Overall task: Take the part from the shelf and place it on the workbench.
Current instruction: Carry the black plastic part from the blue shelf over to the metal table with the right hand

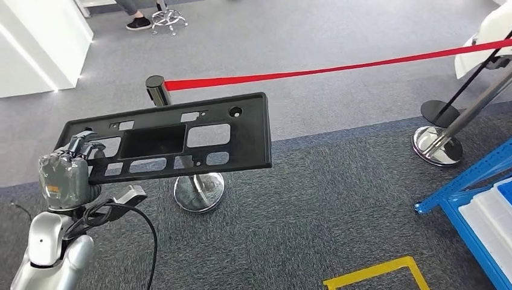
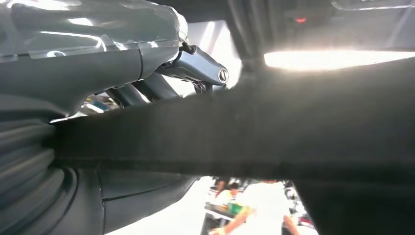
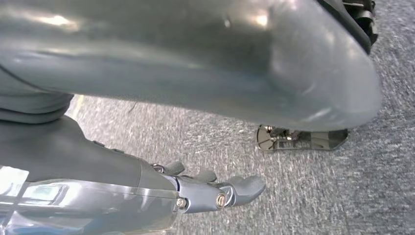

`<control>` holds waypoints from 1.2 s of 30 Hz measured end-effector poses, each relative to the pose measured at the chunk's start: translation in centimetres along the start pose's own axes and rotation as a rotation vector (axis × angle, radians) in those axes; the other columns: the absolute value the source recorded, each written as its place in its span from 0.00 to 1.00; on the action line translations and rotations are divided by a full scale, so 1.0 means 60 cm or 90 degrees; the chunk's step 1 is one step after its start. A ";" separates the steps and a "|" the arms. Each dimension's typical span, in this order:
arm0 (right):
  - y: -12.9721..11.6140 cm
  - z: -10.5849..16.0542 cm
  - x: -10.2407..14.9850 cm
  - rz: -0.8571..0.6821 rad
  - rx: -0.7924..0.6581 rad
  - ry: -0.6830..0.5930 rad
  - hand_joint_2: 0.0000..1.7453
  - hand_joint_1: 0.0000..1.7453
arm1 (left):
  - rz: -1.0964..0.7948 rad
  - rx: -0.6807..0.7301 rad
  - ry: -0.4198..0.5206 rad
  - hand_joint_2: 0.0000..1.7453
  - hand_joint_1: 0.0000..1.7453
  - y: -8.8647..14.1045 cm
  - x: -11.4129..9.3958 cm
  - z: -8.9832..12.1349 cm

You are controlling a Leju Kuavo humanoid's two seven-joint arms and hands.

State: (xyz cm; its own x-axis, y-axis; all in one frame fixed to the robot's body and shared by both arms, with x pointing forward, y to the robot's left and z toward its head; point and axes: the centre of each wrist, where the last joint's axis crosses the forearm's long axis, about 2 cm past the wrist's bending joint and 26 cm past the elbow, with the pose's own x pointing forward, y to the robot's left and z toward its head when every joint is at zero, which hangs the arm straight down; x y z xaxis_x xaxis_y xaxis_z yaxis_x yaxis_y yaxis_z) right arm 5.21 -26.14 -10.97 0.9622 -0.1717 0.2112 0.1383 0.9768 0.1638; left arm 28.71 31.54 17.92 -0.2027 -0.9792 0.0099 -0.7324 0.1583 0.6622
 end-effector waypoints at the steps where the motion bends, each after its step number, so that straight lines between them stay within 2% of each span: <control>1: 0.000 0.000 -0.001 0.001 0.000 0.000 0.00 0.00 | 0.001 -0.001 0.003 1.00 1.00 0.001 0.001 0.003; 13: 0.001 0.000 0.004 0.005 0.008 -0.008 0.00 0.00 | 0.001 0.020 0.015 1.00 1.00 0.018 0.004 -0.001; 36: 0.004 -0.001 0.005 0.003 0.009 -0.006 0.00 0.00 | 0.005 0.028 0.023 1.00 1.00 0.020 0.000 -0.006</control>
State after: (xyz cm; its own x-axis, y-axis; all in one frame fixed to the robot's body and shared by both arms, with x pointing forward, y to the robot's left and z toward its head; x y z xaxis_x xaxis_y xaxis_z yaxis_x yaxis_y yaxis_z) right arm 5.52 -25.94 -10.91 0.9605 -0.1683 0.2214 0.1304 0.9757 0.1759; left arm 28.05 31.71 18.96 -0.1859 -0.9816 0.0428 -0.7586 0.1711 0.6287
